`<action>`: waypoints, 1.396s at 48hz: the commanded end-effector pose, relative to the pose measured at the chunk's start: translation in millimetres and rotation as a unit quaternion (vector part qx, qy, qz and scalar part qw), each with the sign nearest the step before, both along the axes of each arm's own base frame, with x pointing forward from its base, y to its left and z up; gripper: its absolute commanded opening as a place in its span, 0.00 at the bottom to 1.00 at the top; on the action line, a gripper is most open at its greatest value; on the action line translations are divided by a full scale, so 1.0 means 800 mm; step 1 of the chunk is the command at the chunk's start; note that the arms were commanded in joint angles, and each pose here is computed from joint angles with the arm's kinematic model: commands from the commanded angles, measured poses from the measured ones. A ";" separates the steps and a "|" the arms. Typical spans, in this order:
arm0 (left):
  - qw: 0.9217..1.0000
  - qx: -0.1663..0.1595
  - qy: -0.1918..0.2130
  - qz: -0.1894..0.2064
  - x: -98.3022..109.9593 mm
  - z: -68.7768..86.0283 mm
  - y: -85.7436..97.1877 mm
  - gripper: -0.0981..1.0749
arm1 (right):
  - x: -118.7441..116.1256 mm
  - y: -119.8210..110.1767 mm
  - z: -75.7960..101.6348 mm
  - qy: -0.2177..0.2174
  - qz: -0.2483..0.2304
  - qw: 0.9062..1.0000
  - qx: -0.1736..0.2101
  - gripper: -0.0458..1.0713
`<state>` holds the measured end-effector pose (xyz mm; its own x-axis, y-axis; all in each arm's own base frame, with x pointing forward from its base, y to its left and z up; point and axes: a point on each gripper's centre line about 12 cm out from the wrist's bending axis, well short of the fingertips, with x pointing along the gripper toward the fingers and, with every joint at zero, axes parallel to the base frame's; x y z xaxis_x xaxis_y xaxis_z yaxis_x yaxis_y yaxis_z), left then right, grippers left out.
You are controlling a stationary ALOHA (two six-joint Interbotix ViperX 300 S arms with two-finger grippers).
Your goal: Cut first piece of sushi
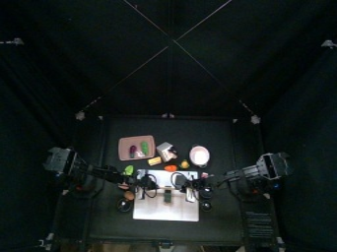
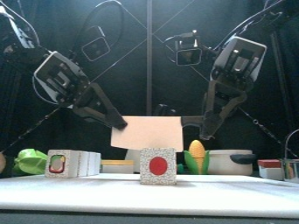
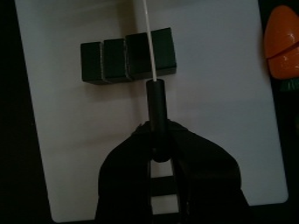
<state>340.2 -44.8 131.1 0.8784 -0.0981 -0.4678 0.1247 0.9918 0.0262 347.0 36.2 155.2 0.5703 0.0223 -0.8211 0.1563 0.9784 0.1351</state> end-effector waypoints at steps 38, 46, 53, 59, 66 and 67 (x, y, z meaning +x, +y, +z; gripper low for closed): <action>0.999 -0.005 0.031 0.015 0.028 -0.035 -0.001 0.38 | 0.011 -0.003 -0.028 0.024 -0.002 1.000 -0.004 0.32; 0.999 -0.003 0.038 0.015 0.027 -0.036 0.000 0.38 | 0.010 -0.003 -0.029 0.027 -0.003 1.000 -0.005 0.32; 0.999 -0.003 0.043 0.026 0.028 -0.035 0.011 0.38 | 0.011 -0.011 -0.027 0.024 -0.010 1.000 -0.006 0.32; 0.999 -0.002 0.041 0.035 0.029 -0.034 0.020 0.38 | 0.012 -0.020 -0.024 0.021 -0.017 1.000 -0.008 0.32; 0.998 0.001 0.040 0.041 0.029 -0.033 0.030 0.38 | 0.014 -0.029 -0.021 0.017 -0.024 0.999 -0.013 0.32; 0.998 0.002 0.040 0.041 0.029 -0.033 0.030 0.38 | 0.015 -0.031 -0.021 0.017 -0.025 0.999 -0.013 0.32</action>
<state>356.6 -26.2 95.8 0.8250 -0.0361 -0.5640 0.0562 0.9983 0.0183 350.3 22.8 123.3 0.4985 -0.0120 -0.8668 0.1851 0.9783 0.0930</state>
